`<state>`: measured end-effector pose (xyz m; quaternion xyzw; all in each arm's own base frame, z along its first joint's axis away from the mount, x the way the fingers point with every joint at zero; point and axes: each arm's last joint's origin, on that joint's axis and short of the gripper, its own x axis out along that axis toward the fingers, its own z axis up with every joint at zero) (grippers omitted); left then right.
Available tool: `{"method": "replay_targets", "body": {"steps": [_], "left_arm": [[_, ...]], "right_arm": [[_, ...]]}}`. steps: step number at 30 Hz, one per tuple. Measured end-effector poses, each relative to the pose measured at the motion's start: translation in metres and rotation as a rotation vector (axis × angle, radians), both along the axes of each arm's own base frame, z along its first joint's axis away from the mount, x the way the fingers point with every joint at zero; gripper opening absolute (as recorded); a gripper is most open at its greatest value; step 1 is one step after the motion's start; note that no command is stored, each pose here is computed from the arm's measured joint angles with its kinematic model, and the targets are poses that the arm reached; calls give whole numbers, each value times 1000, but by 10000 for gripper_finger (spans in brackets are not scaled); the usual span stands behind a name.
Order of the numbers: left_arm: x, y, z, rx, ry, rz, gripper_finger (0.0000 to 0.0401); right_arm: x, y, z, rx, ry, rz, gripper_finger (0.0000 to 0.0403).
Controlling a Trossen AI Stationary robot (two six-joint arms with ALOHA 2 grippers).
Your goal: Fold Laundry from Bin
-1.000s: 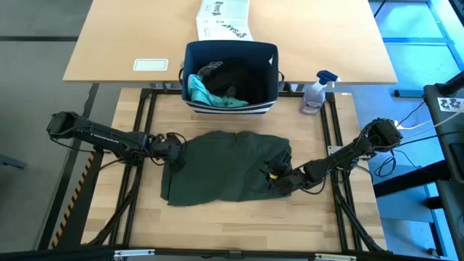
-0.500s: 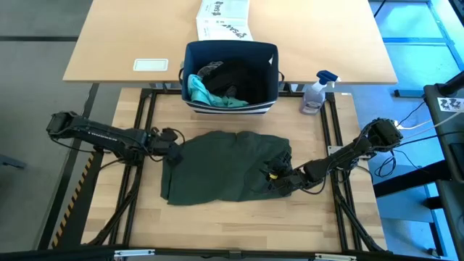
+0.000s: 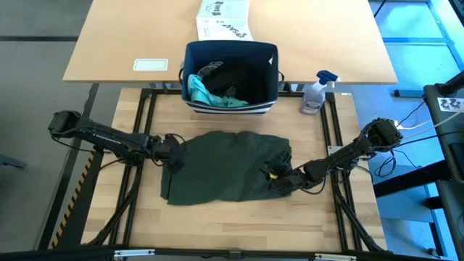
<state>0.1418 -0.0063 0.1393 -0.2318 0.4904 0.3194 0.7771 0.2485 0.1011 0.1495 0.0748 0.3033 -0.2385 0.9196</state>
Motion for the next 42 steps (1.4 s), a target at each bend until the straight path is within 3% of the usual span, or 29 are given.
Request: {"method": "replay_targets", "body": {"steps": [8, 20, 25, 34, 42], "left_arm": [[1, 0, 0, 34, 3, -45, 106], [-6, 5, -1, 194, 90, -65, 8], [-11, 6, 5, 242, 139, -1, 8], [-14, 6, 18, 419, 130, 93, 7], [-17, 10, 15, 557, 89, 158, 8]], "right_arm": [[0, 0, 0, -1, 1, 1, 177], [-3, -2, -3, -25, 47, 2, 177], [-7, -3, -5, -50, 91, 0, 177], [-3, -7, 10, -213, 142, -67, 177], [7, -44, 7, -162, 287, -73, 177]]}}
